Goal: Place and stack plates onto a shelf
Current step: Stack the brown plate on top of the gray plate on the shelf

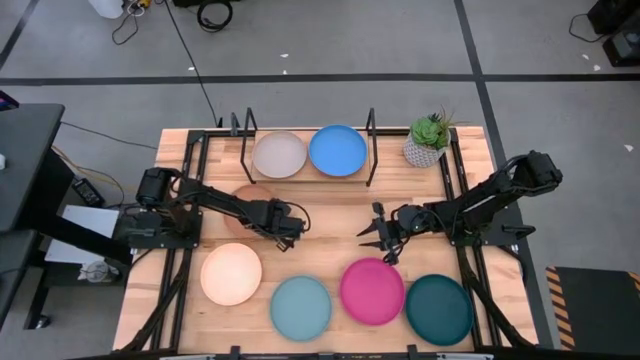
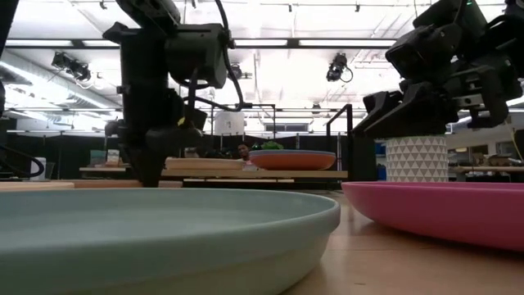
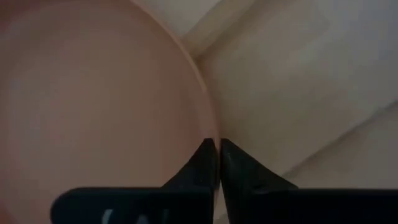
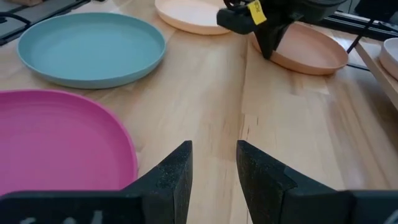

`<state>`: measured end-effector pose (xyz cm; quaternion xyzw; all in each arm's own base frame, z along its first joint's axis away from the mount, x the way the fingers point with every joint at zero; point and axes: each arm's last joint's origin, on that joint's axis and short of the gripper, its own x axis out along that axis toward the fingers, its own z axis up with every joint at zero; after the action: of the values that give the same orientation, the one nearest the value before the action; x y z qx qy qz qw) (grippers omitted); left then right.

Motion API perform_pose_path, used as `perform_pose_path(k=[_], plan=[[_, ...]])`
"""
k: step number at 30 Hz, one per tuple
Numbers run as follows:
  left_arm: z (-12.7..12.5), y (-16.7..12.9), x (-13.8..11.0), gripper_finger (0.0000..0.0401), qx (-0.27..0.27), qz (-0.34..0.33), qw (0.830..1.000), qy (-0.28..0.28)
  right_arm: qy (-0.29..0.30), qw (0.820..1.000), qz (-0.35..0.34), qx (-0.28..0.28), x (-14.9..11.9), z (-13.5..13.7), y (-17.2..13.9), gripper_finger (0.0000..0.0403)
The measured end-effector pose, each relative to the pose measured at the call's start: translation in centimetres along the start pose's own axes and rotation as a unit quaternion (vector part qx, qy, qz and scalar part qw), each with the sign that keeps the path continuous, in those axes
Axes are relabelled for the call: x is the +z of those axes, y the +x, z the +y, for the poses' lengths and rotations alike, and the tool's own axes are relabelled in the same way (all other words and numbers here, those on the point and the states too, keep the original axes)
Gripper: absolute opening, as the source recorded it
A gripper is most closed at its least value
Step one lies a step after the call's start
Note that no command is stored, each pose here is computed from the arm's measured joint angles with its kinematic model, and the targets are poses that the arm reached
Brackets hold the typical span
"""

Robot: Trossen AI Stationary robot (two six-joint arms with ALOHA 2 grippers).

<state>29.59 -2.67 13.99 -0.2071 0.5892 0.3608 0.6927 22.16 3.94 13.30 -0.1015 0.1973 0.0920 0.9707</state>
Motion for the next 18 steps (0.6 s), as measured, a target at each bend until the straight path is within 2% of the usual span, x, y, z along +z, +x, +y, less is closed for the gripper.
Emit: perform_pose_path(k=[3, 8, 11, 13, 15, 18], plan=[[-0.5, -1.0, 0.4, 0.0015, -0.028, 0.026, 0.999, 0.015, -0.002, 1.000, 0.001, -0.001, 0.0, 0.0, 0.0, 0.0130], [-2.0, -4.7, 2.1, 0.0015, -0.121, 0.040, 0.988, 0.083, -0.009, 1.000, 0.001, -0.004, 0.0, 0.0, 0.0, 0.0130], [-2.9, -7.9, 3.7, 0.0015, -0.169, -0.004, 0.977, 0.130, -0.006, 1.000, 0.004, -0.006, -0.1, -0.1, 0.0, 0.0130], [-3.2, -9.9, 4.7, 0.0015, -0.178, -0.048, 0.970, 0.156, -0.002, 1.000, 0.012, -0.006, -0.2, -0.1, 0.0, 0.0130], [-3.3, -11.9, 5.7, 0.0015, -0.173, -0.098, 0.964, 0.177, 0.003, 1.000, 0.017, -0.008, -0.3, -0.1, 0.0, 0.0130], [-3.0, -14.1, 7.0, 0.0015, -0.130, -0.169, 0.957, 0.197, 0.005, 1.000, 0.024, -0.008, -0.5, -0.1, 0.0, 0.0130]])
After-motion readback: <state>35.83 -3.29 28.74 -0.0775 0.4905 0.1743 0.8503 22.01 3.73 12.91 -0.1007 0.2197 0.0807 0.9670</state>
